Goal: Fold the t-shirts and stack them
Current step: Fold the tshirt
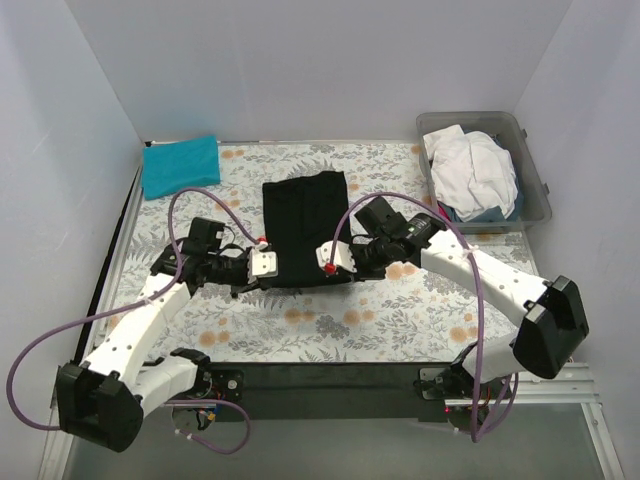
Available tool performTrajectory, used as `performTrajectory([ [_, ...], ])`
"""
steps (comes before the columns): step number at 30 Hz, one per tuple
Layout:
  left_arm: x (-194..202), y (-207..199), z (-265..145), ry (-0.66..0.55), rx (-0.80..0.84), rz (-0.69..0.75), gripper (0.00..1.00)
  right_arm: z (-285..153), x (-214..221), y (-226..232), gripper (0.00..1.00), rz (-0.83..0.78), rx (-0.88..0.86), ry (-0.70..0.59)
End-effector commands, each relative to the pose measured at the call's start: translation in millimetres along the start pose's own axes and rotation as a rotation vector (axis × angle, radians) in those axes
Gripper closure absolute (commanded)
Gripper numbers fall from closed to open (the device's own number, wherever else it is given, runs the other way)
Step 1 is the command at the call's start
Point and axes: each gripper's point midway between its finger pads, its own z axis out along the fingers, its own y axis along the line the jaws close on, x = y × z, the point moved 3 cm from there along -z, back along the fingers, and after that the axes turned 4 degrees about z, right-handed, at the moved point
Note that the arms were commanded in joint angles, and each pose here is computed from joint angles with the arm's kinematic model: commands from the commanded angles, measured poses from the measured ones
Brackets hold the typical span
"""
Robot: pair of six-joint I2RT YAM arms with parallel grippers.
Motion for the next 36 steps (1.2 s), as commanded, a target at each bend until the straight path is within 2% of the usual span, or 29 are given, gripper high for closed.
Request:
performTrajectory([
  [1,-25,-39,-23,-0.036,0.119,-0.113,1.00,-28,-20,41,0.99,0.012,-0.138,-0.039],
  [3,-40,-41,-31,-0.061,0.121,-0.150,1.00,-38,-25,47,0.99,0.022,-0.148,-0.051],
  [6,-61,-24,-42,-0.076,0.070,-0.180,1.00,-47,-33,33,0.99,0.003,-0.113,-0.045],
  [10,-62,27,-42,-0.085,-0.025,-0.188,1.00,-61,-56,-25,0.99,-0.021,-0.023,-0.090],
  [12,-46,55,-33,-0.073,-0.031,-0.240,1.00,-45,-49,-49,0.99,-0.031,-0.039,-0.066],
  [14,-39,93,-35,-0.094,-0.107,-0.251,1.00,-42,-43,-74,0.99,-0.056,-0.012,-0.058],
  [15,-24,107,-24,-0.074,-0.100,-0.285,1.00,-24,-31,-85,0.99,-0.032,-0.043,-0.035],
  [16,-19,125,-20,-0.073,-0.135,-0.257,1.00,-17,-27,-93,0.99,-0.023,-0.056,-0.039],
  [17,-12,137,-15,-0.069,-0.158,-0.271,1.00,-16,-23,-108,0.99,-0.027,-0.040,-0.041],
  [22,54,181,31,-0.007,-0.156,-0.338,1.00,50,21,-154,0.99,0.030,-0.082,0.009],
  [27,107,187,63,0.070,-0.149,-0.423,1.00,99,51,-169,0.99,0.080,-0.119,0.046],
  [30,115,177,69,0.076,-0.125,-0.468,1.00,110,58,-157,0.99,0.126,-0.152,0.047],
  [34,103,136,66,0.052,-0.042,-0.482,1.00,108,57,-115,0.99,0.234,-0.244,0.013],
  [35,107,111,68,0.066,0.003,-0.510,1.00,111,65,-88,0.99,0.284,-0.301,0.033],
  [36,93,99,64,0.054,0.020,-0.478,1.00,100,57,-81,0.99,0.278,-0.289,0.011],
])
